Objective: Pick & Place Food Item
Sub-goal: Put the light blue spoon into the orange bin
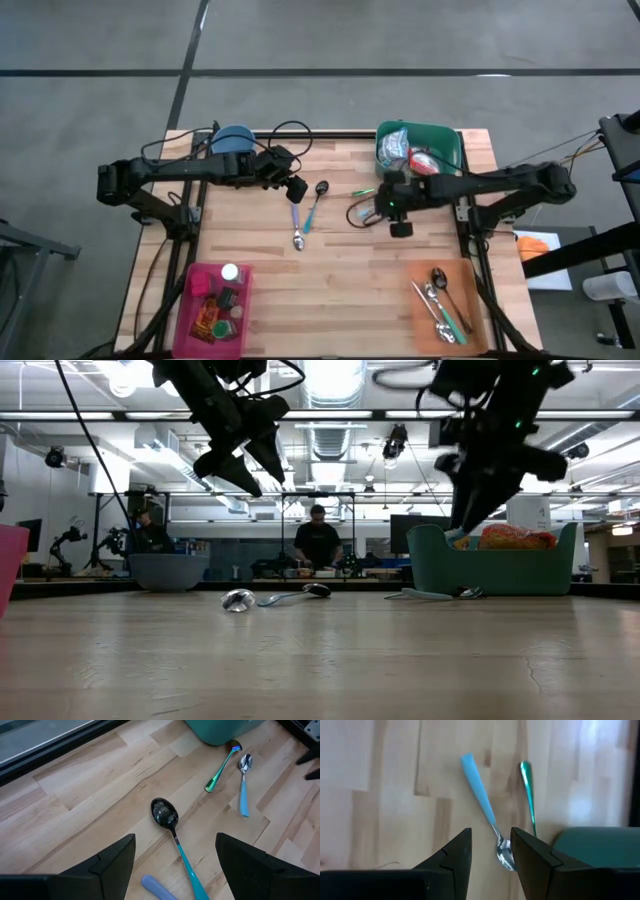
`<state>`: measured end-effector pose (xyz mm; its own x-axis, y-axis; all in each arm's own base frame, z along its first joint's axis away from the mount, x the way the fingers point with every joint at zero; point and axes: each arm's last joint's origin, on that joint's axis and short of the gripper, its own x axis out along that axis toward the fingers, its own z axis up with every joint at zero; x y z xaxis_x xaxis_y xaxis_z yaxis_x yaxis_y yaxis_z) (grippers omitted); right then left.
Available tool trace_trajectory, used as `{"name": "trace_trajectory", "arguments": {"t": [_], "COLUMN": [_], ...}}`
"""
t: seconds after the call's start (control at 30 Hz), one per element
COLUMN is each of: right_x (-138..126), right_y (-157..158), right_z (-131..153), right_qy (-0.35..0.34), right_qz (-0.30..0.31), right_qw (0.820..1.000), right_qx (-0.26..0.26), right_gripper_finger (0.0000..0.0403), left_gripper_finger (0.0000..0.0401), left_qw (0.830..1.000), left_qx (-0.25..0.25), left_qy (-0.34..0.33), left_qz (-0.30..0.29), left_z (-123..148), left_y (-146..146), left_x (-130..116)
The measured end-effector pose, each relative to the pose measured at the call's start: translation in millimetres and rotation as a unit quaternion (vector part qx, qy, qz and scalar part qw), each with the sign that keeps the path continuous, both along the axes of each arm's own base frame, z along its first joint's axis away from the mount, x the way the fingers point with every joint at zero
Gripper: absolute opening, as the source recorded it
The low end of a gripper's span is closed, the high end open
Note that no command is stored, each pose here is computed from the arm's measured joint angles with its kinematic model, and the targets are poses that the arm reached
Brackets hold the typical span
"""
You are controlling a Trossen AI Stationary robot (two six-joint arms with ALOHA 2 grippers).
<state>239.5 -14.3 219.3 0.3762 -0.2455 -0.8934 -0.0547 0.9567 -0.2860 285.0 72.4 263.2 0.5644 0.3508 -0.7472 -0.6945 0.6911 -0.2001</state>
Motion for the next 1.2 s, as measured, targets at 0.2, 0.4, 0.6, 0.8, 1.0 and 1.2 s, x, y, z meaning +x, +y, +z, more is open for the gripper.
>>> {"name": "trace_trajectory", "arguments": {"t": [0.2, 0.4, 0.6, 0.8, 1.0, 1.2], "right_x": [7, 18, 30, 36, 35, 34], "right_y": [-26, -39, -47, -57, -64, -69], "right_z": [-22, -39, -51, -62, -68, -69], "right_qy": [0.049, 0.092, 0.119, 0.136, 0.146, 0.145], "right_qz": [-0.002, 0.025, 0.033, 0.026, 0.027, 0.03], "right_qw": [0.998, 0.995, 0.992, 0.989, 0.987, 0.987], "right_qx": [0.03, 0.022, 0.027, 0.05, 0.063, 0.064], "right_gripper_finger": [0.0134, 0.0134, 0.0134, 0.0134, 0.0134, 0.0134], "left_gripper_finger": [0.0279, 0.0279, 0.0279, 0.0279, 0.0279, 0.0279], "left_qw": [1.0, 1.0, 1.0, 1.0, 1.0, 1.0], "left_qx": [0.0, 0.0, 0.0, 0.0, 0.0, 0.0], "left_qy": [-0.001, -0.001, -0.001, -0.001, -0.001, -0.001], "left_qz": [0.0, 0.0, 0.0, 0.0, 0.0, 0.0], "left_z": [0, 0, 0, 0, 0, 0], "left_y": [0, 0, 0, 0, 0, 0], "left_x": [0, 0, 0, 0, 0, 0]}}
